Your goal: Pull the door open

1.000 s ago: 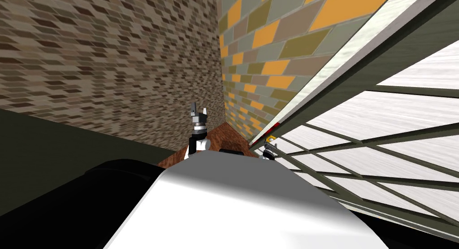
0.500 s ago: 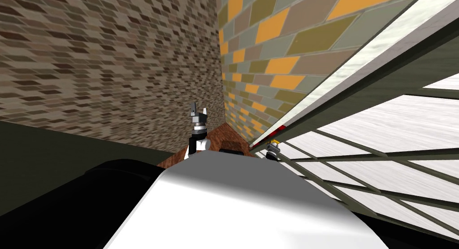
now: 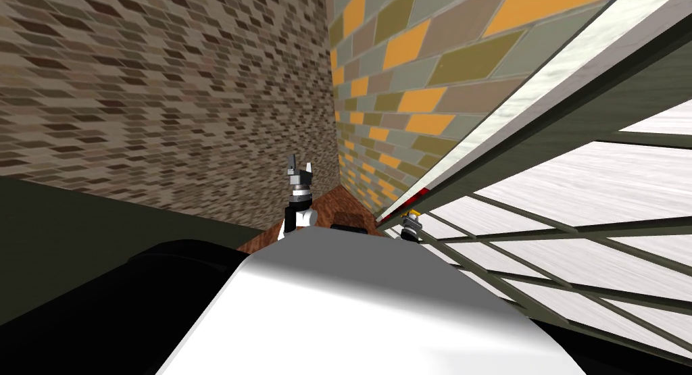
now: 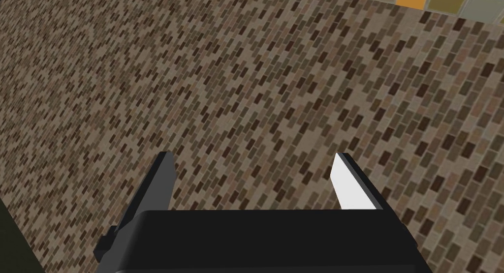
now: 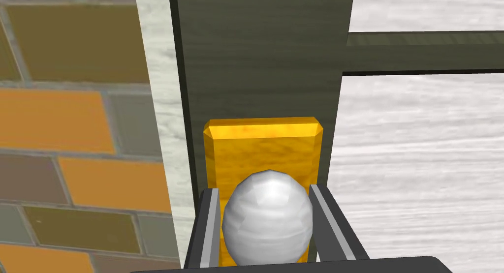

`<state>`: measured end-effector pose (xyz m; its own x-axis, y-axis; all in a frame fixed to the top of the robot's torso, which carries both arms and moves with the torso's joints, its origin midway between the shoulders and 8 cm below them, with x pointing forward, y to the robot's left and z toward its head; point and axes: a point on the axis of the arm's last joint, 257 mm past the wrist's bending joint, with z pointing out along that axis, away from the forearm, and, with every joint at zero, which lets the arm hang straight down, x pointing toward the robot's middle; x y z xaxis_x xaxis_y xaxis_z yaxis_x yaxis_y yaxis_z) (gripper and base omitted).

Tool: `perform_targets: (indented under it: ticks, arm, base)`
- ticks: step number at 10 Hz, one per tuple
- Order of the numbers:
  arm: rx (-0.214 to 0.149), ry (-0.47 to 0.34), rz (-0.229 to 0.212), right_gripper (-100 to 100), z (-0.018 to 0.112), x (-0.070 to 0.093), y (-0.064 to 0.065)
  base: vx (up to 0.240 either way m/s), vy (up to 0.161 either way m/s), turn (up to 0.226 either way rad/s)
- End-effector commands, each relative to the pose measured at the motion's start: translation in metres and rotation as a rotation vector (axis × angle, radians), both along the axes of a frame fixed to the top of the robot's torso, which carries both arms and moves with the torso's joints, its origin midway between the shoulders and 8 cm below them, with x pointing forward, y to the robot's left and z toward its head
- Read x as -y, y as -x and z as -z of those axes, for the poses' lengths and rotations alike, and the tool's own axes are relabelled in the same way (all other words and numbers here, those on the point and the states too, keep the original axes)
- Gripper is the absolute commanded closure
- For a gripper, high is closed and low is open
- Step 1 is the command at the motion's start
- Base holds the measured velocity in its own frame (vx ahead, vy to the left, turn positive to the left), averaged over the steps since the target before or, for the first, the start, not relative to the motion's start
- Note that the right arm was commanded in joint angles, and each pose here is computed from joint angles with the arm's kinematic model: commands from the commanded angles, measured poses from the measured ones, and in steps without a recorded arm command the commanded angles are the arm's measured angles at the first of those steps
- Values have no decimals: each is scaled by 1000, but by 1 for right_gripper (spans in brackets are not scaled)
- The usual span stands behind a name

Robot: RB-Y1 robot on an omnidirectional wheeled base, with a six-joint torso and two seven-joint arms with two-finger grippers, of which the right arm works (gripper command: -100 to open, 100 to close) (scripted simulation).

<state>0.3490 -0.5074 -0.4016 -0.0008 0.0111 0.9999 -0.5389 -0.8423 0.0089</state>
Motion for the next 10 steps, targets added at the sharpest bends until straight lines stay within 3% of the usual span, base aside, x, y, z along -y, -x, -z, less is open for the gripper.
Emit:
perform_targets:
  ticks: [1,9,10]
  arm:
    - [3,-4,-27,100,-1,-7,-4]
    - [10,-32,-166,100,-2,-43,-23]
    - [8,-28,-155,100,-1,-40,-22]
  base:
    - [-126,-16,53]
    - [-219,6,62]
    - [-102,9,21]
